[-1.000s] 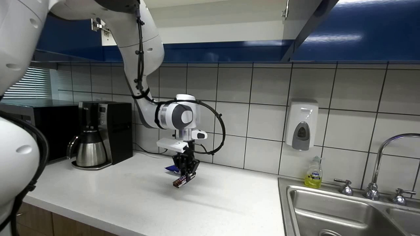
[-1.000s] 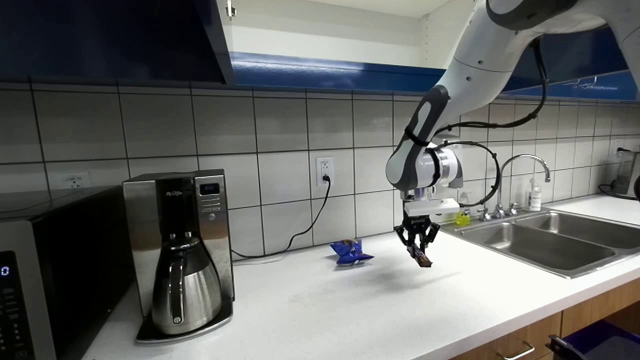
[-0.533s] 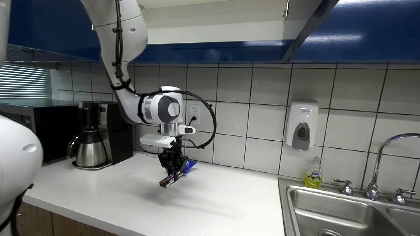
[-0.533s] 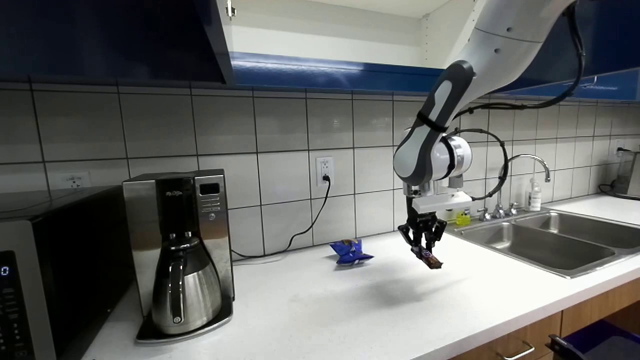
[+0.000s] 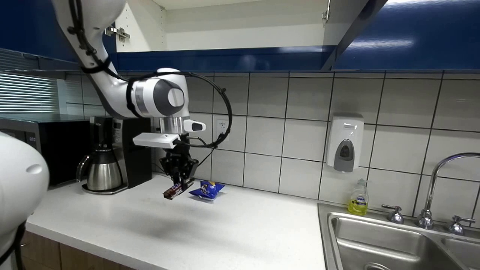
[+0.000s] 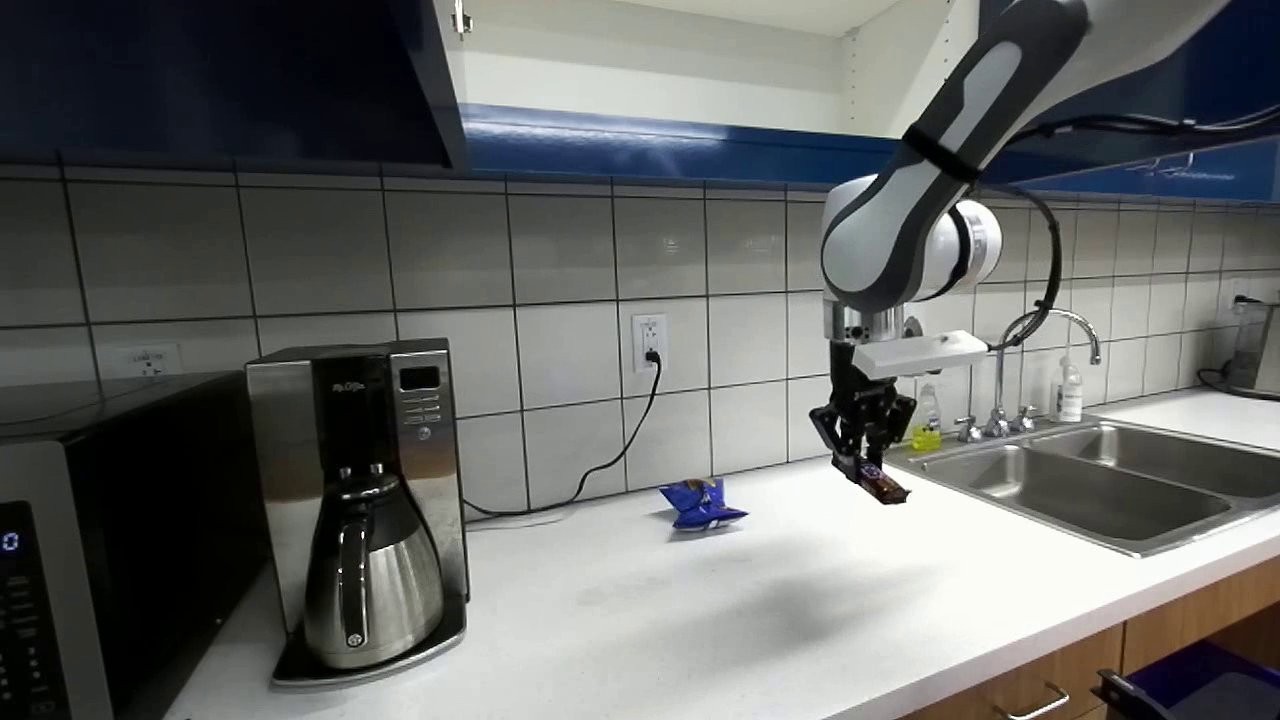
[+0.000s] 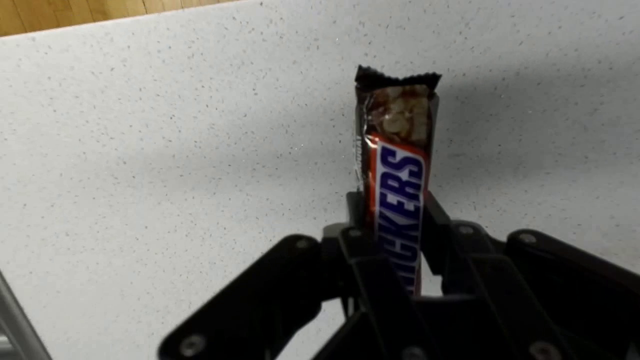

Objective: Pick up the brown object from the counter and put it in the cabinet

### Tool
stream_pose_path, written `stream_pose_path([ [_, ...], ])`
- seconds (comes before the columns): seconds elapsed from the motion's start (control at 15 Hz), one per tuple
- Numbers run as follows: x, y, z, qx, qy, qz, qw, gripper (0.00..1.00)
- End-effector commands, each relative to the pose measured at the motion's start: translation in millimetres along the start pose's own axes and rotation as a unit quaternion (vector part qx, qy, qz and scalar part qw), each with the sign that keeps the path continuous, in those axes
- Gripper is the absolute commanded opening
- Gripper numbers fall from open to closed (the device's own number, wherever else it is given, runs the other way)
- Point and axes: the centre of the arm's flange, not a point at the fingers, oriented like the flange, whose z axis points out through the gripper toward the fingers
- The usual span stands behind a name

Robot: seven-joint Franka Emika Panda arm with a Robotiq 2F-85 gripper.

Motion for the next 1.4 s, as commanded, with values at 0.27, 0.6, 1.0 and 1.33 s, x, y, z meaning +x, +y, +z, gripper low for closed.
stream_pose_path([
  [0.27, -58.1, -14.1, -159.5, -0.002, 0.086, 0.001, 0.9963, 0.07],
  [0.6, -69.1, -13.7, -262.8, 0.017, 0.151, 0.023, 0.9881, 0.07],
  [1.0, -66.7, -9.8, -374.9, 0.034, 0.225, 0.053, 0.9722, 0.07],
  [1.33, -60.4, -8.7, -439.0, 0.044, 0.260, 0.071, 0.9621, 0.07],
])
